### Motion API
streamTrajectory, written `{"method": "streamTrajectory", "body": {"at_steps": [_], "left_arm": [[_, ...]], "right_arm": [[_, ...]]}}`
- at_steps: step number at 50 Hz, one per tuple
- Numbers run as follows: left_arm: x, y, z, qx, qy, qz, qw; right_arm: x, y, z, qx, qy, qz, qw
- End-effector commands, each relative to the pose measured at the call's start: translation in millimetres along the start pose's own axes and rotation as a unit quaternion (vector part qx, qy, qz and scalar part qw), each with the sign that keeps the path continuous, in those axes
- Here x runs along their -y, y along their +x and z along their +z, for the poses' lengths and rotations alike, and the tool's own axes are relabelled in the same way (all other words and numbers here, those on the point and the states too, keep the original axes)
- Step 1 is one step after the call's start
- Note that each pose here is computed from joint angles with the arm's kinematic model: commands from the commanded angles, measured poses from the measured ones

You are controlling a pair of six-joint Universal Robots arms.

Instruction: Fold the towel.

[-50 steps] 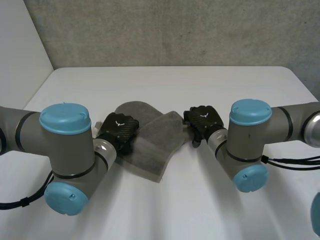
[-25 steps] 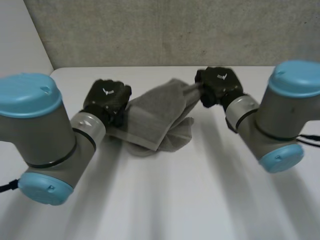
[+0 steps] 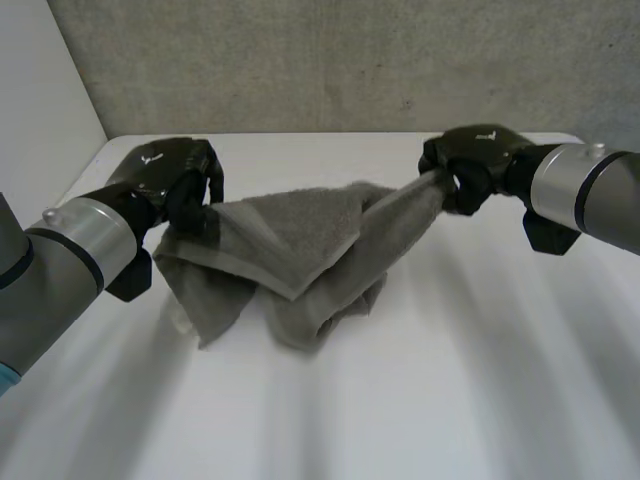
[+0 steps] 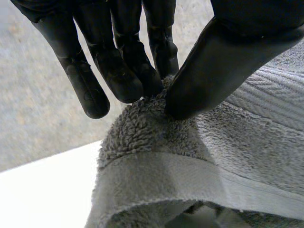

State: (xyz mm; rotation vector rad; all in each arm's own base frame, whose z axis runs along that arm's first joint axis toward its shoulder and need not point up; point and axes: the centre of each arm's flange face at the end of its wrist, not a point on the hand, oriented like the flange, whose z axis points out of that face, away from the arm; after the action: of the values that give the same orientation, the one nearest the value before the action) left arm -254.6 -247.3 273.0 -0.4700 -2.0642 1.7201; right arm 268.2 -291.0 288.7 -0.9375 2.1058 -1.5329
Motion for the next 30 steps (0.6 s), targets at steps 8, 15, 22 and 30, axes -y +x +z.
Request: {"method": "streamTrajectory", "body": {"at_steps": [8, 15, 22, 30], "left_arm": [[-31, -19, 54, 0.004, -0.044, 0.061, 0.997], [81, -14, 59, 0.027, 0.138, 0.085, 0.986], [154, -17, 32, 0.041, 0.266, 0.024, 0.963], [96, -30, 36, 0.051, 0.170, -0.014, 0.984]], "right_arm": [[-18, 10, 38, -0.007, -0.026, -0.097, 0.995], [96, 36, 17, -0.113, 0.256, -0.108, 0.954], [143, 33, -16, -0.089, 0.380, -0.059, 0.919], [108, 11, -1, 0.014, 0.303, -0.113, 0.946]]}}
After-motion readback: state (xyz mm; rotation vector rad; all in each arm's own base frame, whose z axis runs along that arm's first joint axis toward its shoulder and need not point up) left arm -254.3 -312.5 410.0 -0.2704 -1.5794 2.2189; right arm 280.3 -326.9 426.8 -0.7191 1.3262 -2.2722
